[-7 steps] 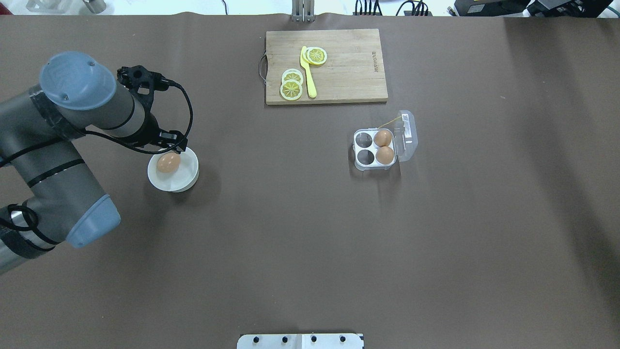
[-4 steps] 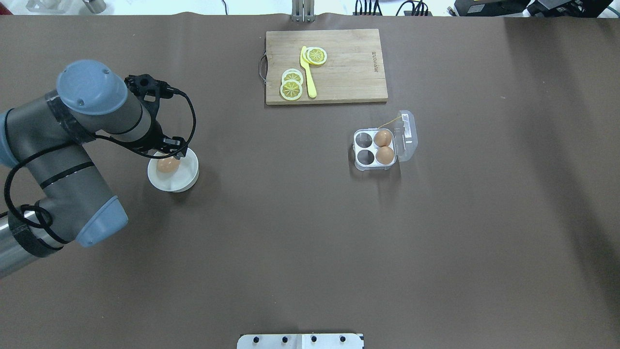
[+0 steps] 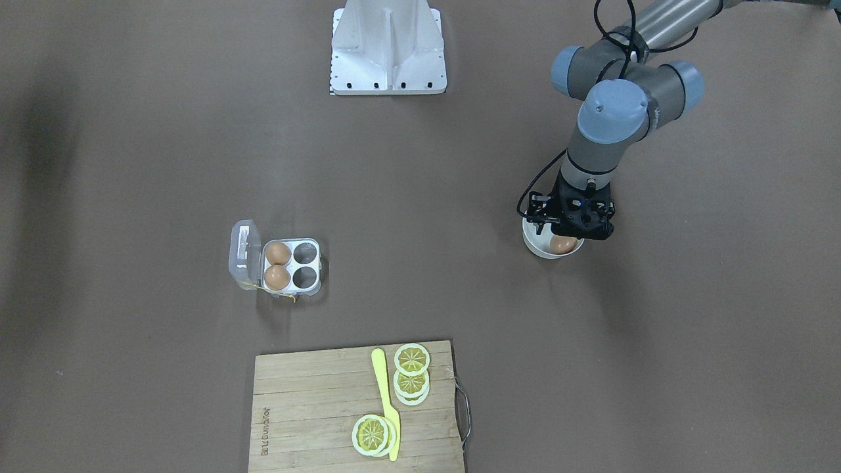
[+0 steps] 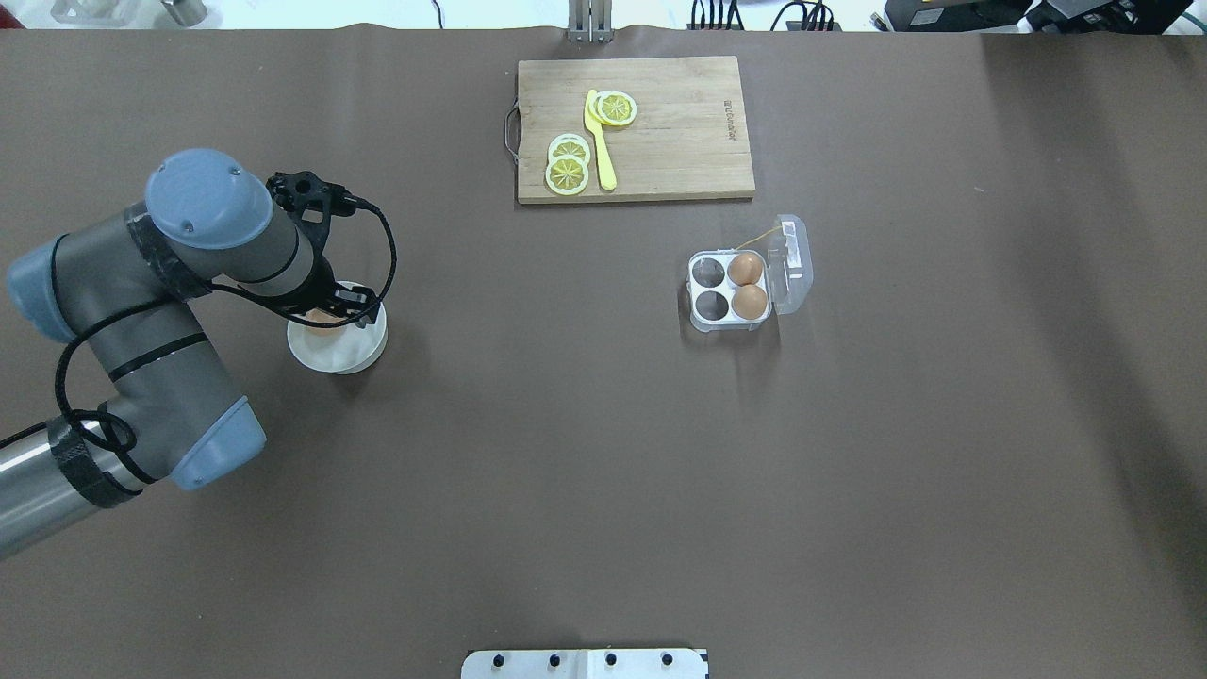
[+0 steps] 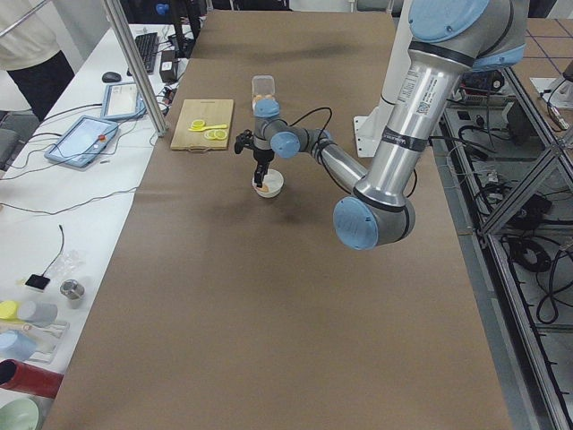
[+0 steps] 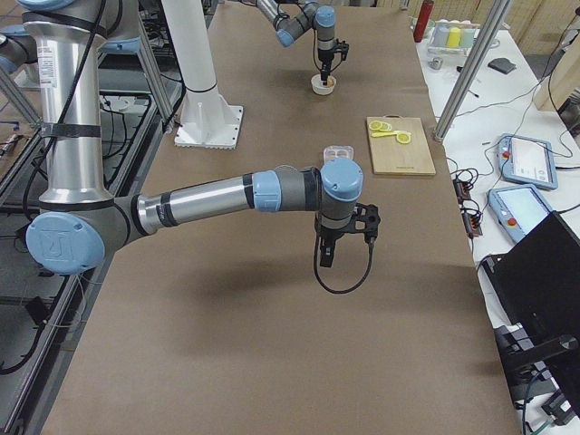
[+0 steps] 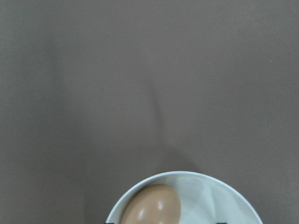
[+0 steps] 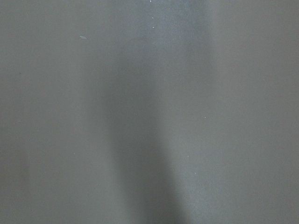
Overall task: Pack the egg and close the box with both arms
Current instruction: 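Lower the left gripper into the bowl around the brown egg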
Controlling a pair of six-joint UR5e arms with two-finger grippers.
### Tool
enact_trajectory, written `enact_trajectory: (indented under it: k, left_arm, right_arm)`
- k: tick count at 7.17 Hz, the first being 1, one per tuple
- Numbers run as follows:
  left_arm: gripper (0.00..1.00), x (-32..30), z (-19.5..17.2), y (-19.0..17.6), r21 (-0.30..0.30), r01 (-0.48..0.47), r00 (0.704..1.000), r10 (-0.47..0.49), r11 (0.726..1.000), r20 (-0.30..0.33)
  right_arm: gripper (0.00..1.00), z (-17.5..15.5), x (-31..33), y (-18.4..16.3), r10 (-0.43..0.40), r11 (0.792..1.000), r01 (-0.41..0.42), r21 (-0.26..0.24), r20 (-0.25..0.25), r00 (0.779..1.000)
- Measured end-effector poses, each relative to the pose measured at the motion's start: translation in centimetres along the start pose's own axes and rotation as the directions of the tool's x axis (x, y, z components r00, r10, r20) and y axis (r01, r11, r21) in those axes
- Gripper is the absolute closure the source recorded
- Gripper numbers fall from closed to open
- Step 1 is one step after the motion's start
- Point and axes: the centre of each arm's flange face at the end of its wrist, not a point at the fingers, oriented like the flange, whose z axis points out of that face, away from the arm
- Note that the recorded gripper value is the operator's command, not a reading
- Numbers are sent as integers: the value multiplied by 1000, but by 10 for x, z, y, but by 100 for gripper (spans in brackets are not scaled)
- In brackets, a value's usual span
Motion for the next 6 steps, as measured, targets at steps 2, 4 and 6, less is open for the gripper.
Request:
enact_trajectory:
  k: [2, 4, 6]
  left_arm:
    - [21, 3, 4, 3, -7, -4, 1000, 4, 1000, 0]
    - [21, 4, 8, 5, -14, -9, 1000, 9, 1000, 3]
    - [21, 4, 13, 6, -20, -10, 1000, 10, 1000, 8]
  right_arm:
    - [0, 0, 1, 0, 2, 1000, -2, -1, -1, 1000]
    - [0, 0, 0, 0, 2, 1000, -2, -1, 0, 1000]
    - [0, 0, 0, 0, 1, 1000, -1, -1, 1, 1000]
